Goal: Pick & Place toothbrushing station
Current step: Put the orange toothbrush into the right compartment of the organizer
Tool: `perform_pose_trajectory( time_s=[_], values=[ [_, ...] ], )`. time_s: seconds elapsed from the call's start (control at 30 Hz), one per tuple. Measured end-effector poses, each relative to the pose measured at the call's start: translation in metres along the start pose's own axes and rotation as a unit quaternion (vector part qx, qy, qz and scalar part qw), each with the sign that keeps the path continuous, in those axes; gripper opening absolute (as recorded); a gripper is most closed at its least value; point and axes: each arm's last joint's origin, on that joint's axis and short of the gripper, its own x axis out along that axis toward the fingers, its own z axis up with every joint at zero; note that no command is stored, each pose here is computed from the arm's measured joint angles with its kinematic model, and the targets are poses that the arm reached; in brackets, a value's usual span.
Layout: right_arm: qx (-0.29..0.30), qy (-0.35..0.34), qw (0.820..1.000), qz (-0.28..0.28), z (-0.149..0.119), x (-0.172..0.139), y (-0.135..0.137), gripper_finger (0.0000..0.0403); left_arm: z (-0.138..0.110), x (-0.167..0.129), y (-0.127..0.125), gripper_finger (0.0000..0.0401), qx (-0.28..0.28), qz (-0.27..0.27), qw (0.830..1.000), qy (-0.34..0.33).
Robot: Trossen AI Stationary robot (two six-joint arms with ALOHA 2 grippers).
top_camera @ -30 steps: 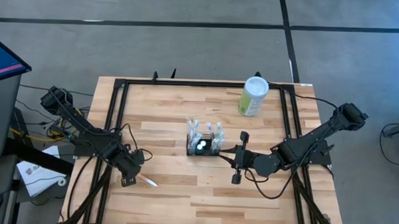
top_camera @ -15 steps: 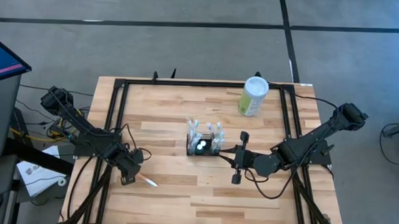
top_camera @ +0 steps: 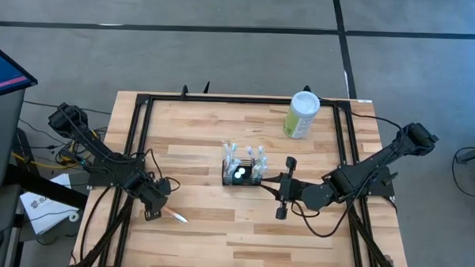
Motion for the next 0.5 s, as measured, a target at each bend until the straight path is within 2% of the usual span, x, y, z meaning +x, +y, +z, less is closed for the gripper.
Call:
perform_pose_trajectory(
  time_s=[0.3,0.4,0.5],
  values=[
    [0.0,0.0,1.0,0.0,0.0,0.0,0.0,0.0056,-0.0033,0.0035,0.0027,0.0142,0.0,-0.007,1.0,0.025],
    [0.0,0.0,1.0,0.0,0.0,0.0,0.0,0.0056,-0.0033,0.0035,0.0026,0.011,-0.004,-0.008,1.0,0.025],
    [0.0,0.0,1.0,0.0,0.0,0.0,0.0,0.0056,-0.0036,0.0035,0.002,0.0055,-0.009,-0.014,0.999,0.031]
  ],
)
